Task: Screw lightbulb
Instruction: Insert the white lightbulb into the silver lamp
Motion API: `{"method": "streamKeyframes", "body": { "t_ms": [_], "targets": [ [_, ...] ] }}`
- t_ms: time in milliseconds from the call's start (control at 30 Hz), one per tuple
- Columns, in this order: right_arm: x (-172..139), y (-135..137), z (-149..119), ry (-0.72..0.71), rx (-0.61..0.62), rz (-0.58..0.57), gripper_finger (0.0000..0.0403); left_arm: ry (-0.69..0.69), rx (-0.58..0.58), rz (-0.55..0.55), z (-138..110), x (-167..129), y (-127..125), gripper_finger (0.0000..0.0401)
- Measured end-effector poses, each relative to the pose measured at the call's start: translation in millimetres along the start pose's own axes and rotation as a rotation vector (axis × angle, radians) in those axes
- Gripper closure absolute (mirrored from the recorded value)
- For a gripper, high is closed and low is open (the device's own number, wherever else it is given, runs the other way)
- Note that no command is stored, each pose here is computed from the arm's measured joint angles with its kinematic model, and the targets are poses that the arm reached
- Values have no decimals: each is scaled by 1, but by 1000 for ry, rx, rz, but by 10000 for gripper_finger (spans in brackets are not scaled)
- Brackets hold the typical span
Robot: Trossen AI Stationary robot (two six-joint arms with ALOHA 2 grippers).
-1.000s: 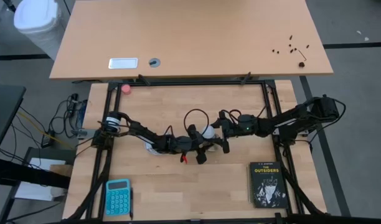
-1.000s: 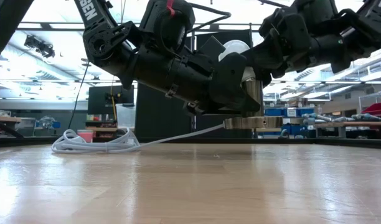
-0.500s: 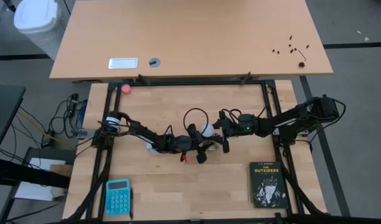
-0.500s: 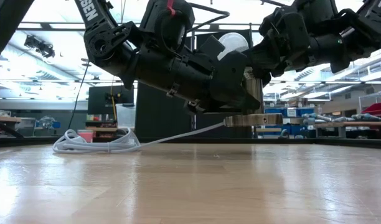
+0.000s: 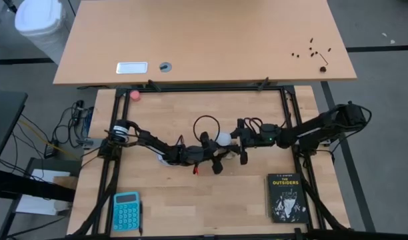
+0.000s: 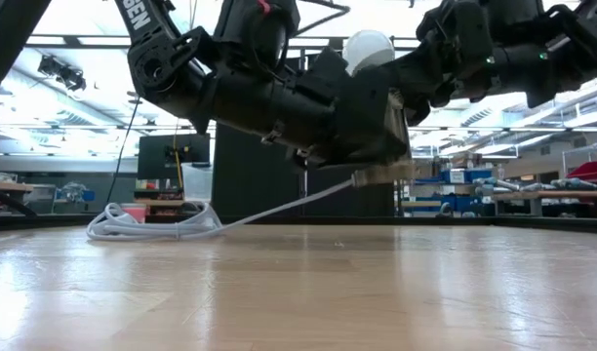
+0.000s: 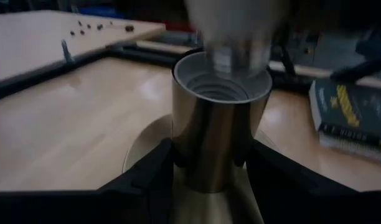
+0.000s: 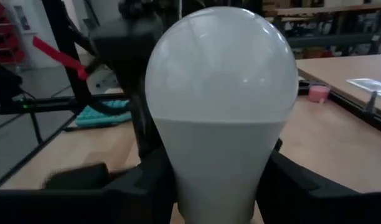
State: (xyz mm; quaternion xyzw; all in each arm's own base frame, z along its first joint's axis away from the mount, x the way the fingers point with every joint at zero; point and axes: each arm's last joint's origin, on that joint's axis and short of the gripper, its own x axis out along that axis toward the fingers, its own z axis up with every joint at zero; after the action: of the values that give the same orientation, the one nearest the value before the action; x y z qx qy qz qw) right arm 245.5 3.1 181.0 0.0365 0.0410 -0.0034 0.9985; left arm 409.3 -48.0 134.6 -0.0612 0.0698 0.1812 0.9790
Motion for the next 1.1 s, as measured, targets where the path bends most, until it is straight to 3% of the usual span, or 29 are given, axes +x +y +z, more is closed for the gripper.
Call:
{"method": "streamKeyframes", "body": {
  "t_ms": [300, 1100],
  "targets": [
    [1, 10, -4, -53, -60, -37, 215, -11, 7, -49, 2, 0, -2, 213],
    [-7, 15, -8, 88, -46, -30, 216, 2, -38, -16, -1, 0, -1, 213]
  ]
}}
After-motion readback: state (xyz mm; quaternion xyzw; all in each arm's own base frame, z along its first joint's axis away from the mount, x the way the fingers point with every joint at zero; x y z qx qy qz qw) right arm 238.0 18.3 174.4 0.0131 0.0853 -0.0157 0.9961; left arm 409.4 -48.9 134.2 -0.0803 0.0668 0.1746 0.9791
